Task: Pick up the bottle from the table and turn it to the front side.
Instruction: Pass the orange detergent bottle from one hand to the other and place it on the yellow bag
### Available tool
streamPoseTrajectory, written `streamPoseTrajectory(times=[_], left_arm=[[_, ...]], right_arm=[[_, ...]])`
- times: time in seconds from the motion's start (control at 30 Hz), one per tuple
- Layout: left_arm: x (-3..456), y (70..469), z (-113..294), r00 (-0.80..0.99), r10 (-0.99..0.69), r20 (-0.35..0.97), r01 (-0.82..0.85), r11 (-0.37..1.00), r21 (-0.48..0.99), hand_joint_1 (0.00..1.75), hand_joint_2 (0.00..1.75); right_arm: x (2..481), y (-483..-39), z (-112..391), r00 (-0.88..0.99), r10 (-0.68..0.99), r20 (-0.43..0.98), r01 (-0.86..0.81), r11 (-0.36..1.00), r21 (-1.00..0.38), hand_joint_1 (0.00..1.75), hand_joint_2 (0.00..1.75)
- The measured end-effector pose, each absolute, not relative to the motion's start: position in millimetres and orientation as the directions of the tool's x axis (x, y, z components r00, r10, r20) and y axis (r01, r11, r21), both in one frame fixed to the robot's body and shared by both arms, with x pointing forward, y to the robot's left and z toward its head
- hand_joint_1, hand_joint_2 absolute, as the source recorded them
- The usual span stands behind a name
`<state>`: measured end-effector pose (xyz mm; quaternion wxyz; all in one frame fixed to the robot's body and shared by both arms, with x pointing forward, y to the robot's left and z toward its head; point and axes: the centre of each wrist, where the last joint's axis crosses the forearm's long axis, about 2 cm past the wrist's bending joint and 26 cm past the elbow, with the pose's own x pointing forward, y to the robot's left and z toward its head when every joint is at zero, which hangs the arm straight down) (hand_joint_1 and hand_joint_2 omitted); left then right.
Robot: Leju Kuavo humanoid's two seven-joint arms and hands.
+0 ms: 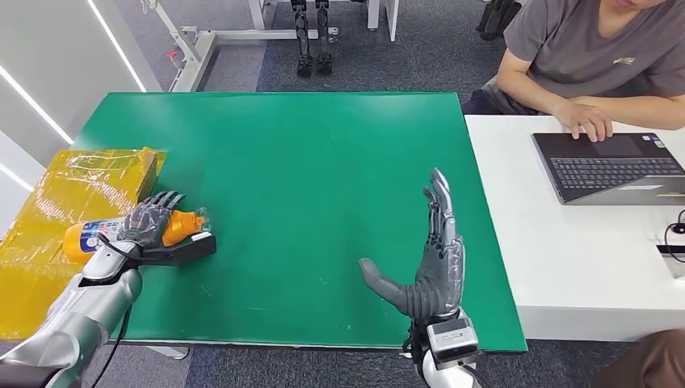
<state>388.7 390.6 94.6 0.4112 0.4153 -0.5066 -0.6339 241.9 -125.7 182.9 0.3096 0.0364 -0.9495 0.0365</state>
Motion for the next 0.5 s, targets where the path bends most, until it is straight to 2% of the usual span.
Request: streamPoseTrajectory(times=[0.1,0.27,0.5], left_arm=[[383,393,90,-0.309,-0.948,-0.078,0.058,-0.100,0.993,0.00,1.75],[359,402,76,-0.278,-0.958,0.064,-0.058,0.083,0.995,0.00,1.75],[325,413,66,-0.247,-0.961,0.125,-0.150,0.166,0.975,0.00,1.75]], right_arm=[[242,-126,183,-0.800,-0.061,0.597,-0.109,0.993,-0.044,0.00,1.75],[241,-126,183,-0.767,-0.129,0.628,-0.176,0.984,-0.014,0.00,1.75],[240,-129,181,-0.758,-0.126,0.640,-0.173,0.985,-0.011,0.00,1.75]])
